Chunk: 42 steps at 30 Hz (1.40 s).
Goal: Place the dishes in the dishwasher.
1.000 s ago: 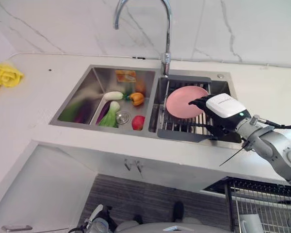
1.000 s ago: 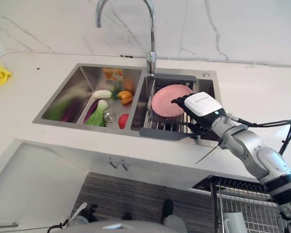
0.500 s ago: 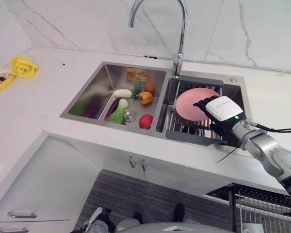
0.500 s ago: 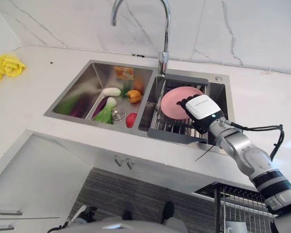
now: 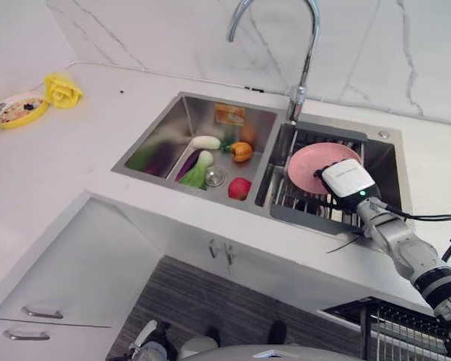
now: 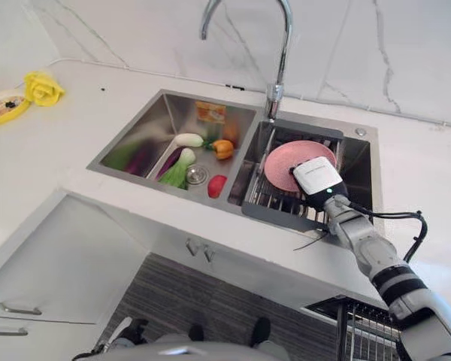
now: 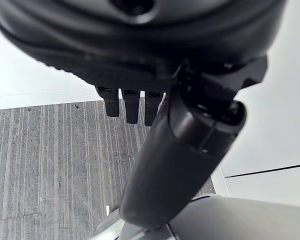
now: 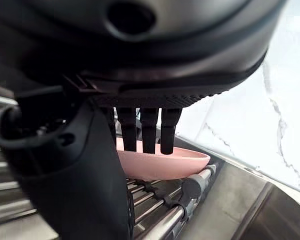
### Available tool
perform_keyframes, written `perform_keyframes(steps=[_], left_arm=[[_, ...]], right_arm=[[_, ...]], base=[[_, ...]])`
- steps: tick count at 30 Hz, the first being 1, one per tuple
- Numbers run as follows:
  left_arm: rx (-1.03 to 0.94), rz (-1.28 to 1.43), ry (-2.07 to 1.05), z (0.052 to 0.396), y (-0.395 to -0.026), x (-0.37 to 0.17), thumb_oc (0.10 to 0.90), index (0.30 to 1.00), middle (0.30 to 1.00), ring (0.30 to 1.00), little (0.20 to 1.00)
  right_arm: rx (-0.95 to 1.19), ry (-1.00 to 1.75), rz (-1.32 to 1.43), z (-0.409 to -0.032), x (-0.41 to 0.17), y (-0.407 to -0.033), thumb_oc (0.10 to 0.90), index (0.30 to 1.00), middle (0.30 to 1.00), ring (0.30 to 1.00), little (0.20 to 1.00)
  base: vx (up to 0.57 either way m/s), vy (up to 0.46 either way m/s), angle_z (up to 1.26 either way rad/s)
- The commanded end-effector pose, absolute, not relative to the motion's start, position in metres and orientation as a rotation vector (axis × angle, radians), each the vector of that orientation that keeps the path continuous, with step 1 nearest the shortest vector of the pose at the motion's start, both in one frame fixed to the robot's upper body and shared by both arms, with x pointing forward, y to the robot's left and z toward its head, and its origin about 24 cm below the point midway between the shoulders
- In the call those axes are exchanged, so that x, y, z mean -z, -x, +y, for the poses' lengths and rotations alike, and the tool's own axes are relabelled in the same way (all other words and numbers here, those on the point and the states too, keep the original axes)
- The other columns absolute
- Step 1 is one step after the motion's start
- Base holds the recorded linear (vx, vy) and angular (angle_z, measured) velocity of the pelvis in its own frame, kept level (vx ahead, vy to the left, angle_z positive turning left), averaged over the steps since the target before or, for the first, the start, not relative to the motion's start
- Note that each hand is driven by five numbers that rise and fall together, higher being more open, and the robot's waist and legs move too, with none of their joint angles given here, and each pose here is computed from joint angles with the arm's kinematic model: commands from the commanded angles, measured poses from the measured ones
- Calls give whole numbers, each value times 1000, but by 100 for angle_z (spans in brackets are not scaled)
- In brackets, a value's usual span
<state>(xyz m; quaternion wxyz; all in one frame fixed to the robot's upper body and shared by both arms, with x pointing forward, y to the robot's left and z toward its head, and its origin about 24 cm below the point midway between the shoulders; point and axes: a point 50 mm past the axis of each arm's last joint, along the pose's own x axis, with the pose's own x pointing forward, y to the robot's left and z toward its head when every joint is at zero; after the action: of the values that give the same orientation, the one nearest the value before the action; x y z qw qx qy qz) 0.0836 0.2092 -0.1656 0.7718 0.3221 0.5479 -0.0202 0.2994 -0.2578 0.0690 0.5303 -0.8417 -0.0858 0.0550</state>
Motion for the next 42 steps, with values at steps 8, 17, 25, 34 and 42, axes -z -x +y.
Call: perform_keyframes(steps=[8, 17, 25, 34, 42], left_arm=[[121, 1141, -765, 192, -89, 167, 800, 900, 900, 900, 900], [112, 1113, -775, 193, -97, 165, 800, 900, 900, 900, 900], [95, 1112, -806, 203, -98, 163, 800, 900, 900, 900, 900], [76, 1036, -804, 210, -114, 156, 800, 900, 900, 900, 900], [13, 1104, -745, 233, -90, 155, 800, 900, 900, 900, 900]], right_arm=[[191, 2045, -491, -246, -133, -334, 400, 300, 300, 300, 300], [309, 1945, -667, -241, -171, -321, 400, 300, 300, 300, 300], [411, 1831, -869, -249, -211, -273, 400, 300, 300, 300, 300], [382, 1853, -1091, -232, -253, -251, 400, 300, 300, 300, 300], [441, 1940, -1054, -247, -263, -243, 400, 300, 300, 300, 300]], base=[[3, -4, 6], [4, -2, 2], [-32, -2, 6], [-81, 193, -79], [-233, 212, -157]])
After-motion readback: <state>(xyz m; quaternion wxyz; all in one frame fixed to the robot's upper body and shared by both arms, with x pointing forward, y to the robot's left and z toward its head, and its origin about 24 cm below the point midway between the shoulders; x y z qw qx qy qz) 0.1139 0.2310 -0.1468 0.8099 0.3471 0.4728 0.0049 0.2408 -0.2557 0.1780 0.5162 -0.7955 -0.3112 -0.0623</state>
